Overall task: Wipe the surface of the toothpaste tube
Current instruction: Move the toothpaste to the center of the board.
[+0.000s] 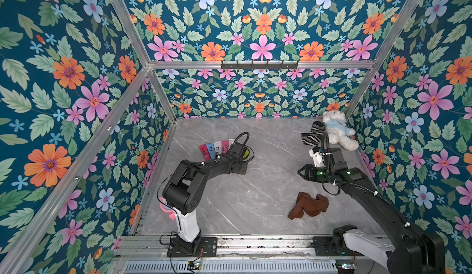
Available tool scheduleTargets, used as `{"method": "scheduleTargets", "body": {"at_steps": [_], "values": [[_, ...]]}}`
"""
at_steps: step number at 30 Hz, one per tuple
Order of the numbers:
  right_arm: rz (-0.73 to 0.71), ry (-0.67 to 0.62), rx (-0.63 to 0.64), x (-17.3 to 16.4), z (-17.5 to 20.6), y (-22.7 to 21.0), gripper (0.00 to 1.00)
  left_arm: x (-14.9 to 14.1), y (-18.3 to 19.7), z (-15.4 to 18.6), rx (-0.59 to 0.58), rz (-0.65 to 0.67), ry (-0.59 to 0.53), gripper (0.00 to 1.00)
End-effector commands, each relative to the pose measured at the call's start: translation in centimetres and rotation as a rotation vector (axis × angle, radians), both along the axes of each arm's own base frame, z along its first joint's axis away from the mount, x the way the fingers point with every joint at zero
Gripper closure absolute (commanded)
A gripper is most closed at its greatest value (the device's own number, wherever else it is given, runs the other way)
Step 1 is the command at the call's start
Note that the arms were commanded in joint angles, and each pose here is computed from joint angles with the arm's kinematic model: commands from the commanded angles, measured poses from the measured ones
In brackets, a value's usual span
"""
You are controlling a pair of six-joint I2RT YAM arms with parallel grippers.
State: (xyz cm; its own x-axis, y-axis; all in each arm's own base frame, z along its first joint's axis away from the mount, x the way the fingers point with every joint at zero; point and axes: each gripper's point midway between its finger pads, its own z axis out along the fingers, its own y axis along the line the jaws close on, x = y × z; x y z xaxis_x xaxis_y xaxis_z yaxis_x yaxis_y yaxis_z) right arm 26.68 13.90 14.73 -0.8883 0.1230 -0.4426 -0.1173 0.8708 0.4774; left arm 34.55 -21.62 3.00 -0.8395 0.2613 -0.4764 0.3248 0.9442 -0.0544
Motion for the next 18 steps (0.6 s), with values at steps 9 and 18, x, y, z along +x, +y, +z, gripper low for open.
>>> {"method": "scheduleTargets", "body": {"at_steps": [9,18], "values": [[0.011,0.208,-0.233,-5.2,-4.1,0.2,0.51,-10.7,-3.2,0.1,-0.082,-0.186,0.029,0.88],[-0.023,0.3,-0.344,-9.0,-7.5,-0.6,0.5,-13.9,-4.3,0.6,-0.103,-0.285,-0.009,0.87]]}}
